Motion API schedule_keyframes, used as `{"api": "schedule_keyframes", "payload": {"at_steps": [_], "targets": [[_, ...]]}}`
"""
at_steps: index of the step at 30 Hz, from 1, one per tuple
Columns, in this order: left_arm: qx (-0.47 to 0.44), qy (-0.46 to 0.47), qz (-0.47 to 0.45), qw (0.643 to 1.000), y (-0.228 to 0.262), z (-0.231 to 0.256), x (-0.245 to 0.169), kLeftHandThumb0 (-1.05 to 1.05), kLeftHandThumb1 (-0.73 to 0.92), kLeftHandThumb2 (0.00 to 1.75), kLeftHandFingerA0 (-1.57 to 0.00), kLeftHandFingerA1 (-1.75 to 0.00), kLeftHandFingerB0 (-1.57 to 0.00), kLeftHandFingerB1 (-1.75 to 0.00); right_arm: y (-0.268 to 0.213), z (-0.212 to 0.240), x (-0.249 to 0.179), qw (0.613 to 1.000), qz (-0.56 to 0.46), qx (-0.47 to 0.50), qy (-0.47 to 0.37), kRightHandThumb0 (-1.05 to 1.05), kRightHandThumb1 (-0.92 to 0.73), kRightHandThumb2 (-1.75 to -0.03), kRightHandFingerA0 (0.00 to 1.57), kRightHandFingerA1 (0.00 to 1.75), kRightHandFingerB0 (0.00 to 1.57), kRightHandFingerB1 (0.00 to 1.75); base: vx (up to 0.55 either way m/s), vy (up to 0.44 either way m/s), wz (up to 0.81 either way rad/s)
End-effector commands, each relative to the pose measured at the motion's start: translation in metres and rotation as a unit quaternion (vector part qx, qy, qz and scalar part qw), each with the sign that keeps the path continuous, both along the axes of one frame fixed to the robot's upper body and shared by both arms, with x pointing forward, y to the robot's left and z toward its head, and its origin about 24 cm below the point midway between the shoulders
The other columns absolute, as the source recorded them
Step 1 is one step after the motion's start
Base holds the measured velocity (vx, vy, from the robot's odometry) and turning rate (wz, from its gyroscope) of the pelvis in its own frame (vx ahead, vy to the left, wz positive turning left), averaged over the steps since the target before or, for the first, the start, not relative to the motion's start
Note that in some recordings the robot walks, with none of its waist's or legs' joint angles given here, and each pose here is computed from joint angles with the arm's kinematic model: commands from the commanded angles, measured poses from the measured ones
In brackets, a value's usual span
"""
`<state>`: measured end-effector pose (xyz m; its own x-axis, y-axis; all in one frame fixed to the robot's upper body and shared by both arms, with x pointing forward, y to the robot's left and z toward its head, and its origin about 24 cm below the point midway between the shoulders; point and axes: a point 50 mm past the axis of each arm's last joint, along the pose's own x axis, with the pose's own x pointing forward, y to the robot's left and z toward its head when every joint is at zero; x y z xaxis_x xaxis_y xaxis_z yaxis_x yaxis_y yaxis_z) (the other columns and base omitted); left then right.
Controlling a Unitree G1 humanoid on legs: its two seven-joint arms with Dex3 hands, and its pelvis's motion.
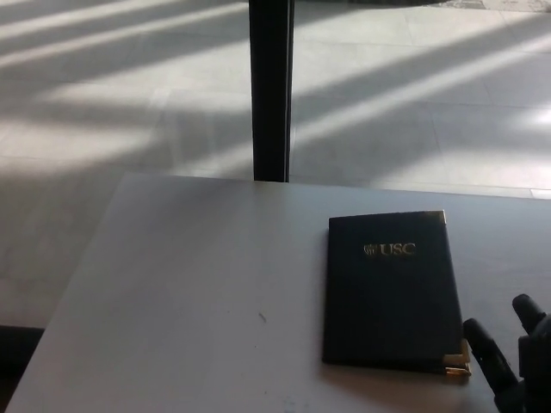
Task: There is a diary kept infront of the robot and the robot uses its right hand to grab its cover and puses it to the left to open it.
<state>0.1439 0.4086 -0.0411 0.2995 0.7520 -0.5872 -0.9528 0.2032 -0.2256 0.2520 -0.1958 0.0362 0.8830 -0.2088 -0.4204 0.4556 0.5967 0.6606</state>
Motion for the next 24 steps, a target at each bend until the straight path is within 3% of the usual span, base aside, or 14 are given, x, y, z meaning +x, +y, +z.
{"api": "schedule_keyframes", "payload": {"at_steps": [1,2,3,4,5,7,8,11,12,24], "targets": [[0.014,0.009,0.004,1.000,0.003,0.003,-0.002,-0.90,0.92,1.00,-0.37,-0.87,-0.27,-0.69,0.010,-0.010,-0.002,1.000,0.001,0.003,0.019,-0.78,-0.92,-0.74,0.40,0.50,0.34,0.44,0.00,0.000,0.00],[0.013,0.005,0.005,1.000,0.003,0.004,-0.001,-0.90,0.92,1.00,-0.37,-0.87,-0.27,-0.69,0.011,-0.010,-0.001,1.000,0.002,0.004,0.019,-0.78,-0.92,-0.74,0.40,0.50,0.34,0.44,0.00,0.000,0.00],[0.010,0.005,0.011,1.000,0.004,0.004,0.000,-0.82,0.90,1.28,-0.40,-0.85,-0.30,-0.70,0.013,-0.011,-0.001,1.000,0.004,0.003,0.021,-0.80,-0.91,-0.74,0.41,0.52,0.33,0.45,0.00,0.000,0.00],[0.010,0.005,0.011,1.000,0.004,0.004,0.000,-0.82,0.90,1.28,-0.40,-0.85,-0.30,-0.70,0.013,-0.011,-0.001,1.000,0.003,0.003,0.020,-0.80,-0.91,-0.74,0.41,0.52,0.33,0.45,0.00,0.000,0.00],[0.008,0.002,0.012,1.000,0.004,0.003,-0.001,-0.89,0.92,0.98,-0.38,-0.89,-0.28,-0.71,0.017,-0.011,0.000,1.000,0.008,0.003,0.020,-0.79,-0.92,-0.73,0.42,0.52,0.33,0.45,0.00,0.000,0.00],[0.008,-0.003,0.012,1.000,0.003,0.003,-0.002,-0.89,0.92,0.99,-0.36,-0.88,-0.29,-0.72,0.021,-0.010,0.002,1.000,0.010,0.005,0.015,-0.76,-0.92,-0.74,0.42,0.51,0.33,0.43,0.00,0.000,0.00],[0.007,-0.002,0.013,1.000,0.003,0.003,-0.002,-0.91,0.92,1.01,-0.38,-0.91,-0.29,-0.74,0.021,-0.009,0.004,1.000,0.009,0.006,0.012,-0.62,-0.71,-1.16,0.40,0.64,0.14,0.48,0.00,0.000,0.00],[0.004,-0.004,0.015,1.000,0.004,0.002,-0.003,-0.90,0.92,0.98,-0.39,-0.91,-0.29,-0.76,0.019,-0.002,0.010,1.000,0.001,0.006,0.004,-0.61,-0.71,-1.16,0.41,0.65,0.14,0.48,0.00,0.000,0.00],[0.003,-0.004,0.015,1.000,0.004,0.002,-0.003,-0.91,0.92,0.99,-0.38,-0.92,-0.29,-0.76,0.019,-0.001,0.011,1.000,0.001,0.006,0.002,-0.76,-0.92,-0.74,0.40,0.55,0.32,0.44,0.00,0.000,0.00],[-0.005,-0.005,0.019,1.000,0.000,-0.003,-0.008,-0.91,0.92,0.97,-0.38,-0.92,-0.27,-0.75,-0.027,0.031,0.030,0.997,-0.072,0.007,-0.042,-0.76,-0.92,-0.72,0.44,0.48,0.36,0.42,0.00,0.000,0.00]]}}
